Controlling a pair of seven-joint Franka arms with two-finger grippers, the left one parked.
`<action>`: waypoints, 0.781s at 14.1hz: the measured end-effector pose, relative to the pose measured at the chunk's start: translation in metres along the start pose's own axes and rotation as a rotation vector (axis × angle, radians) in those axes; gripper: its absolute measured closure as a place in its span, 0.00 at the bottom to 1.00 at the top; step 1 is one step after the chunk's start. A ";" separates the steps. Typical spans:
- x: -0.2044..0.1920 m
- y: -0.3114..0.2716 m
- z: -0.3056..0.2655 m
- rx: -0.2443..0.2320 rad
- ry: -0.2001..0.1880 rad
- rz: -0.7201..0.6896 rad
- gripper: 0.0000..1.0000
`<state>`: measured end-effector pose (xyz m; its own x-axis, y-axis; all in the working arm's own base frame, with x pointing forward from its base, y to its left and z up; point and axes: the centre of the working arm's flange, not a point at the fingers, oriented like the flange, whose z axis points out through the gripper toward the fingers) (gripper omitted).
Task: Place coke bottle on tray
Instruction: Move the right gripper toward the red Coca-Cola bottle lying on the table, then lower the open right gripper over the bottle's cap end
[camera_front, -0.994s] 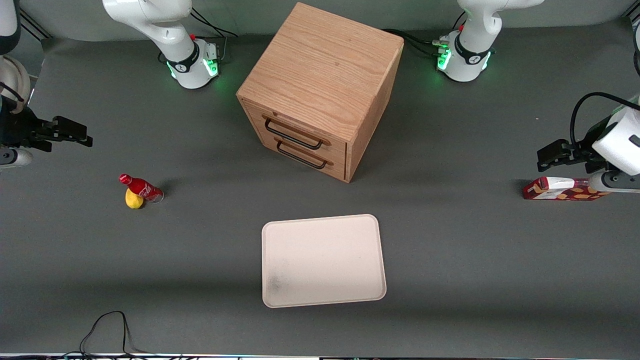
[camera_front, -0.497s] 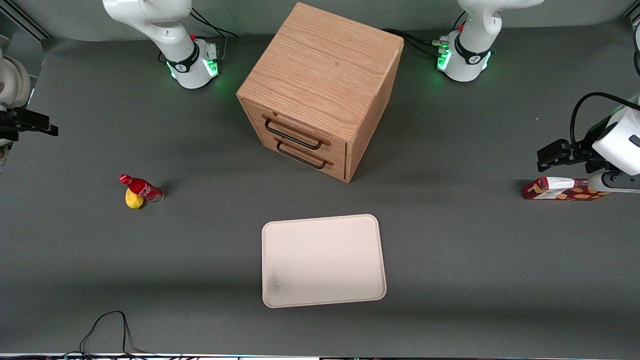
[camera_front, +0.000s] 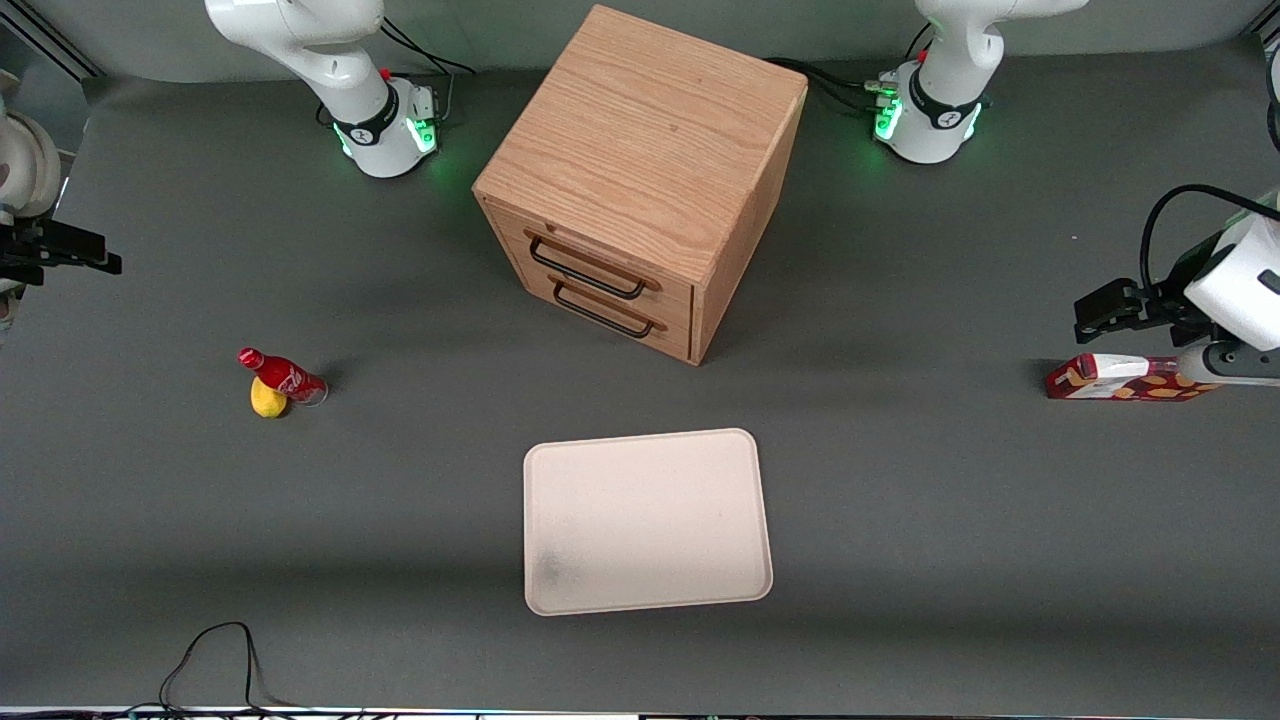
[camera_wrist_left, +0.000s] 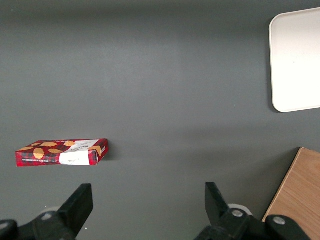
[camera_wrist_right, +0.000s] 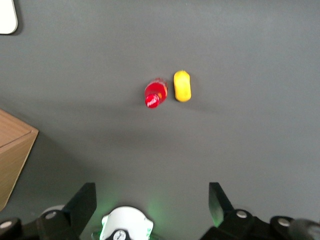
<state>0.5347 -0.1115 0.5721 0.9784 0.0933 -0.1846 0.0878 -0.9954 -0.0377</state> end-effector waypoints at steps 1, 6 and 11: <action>0.005 0.000 0.014 -0.003 0.010 -0.003 0.00; 0.018 -0.009 0.098 -0.010 0.035 -0.027 0.00; 0.022 -0.019 0.161 -0.026 0.085 -0.046 0.01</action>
<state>0.5246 -0.0874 0.4103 0.9854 0.1381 -0.0995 0.1370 -0.9904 -0.0186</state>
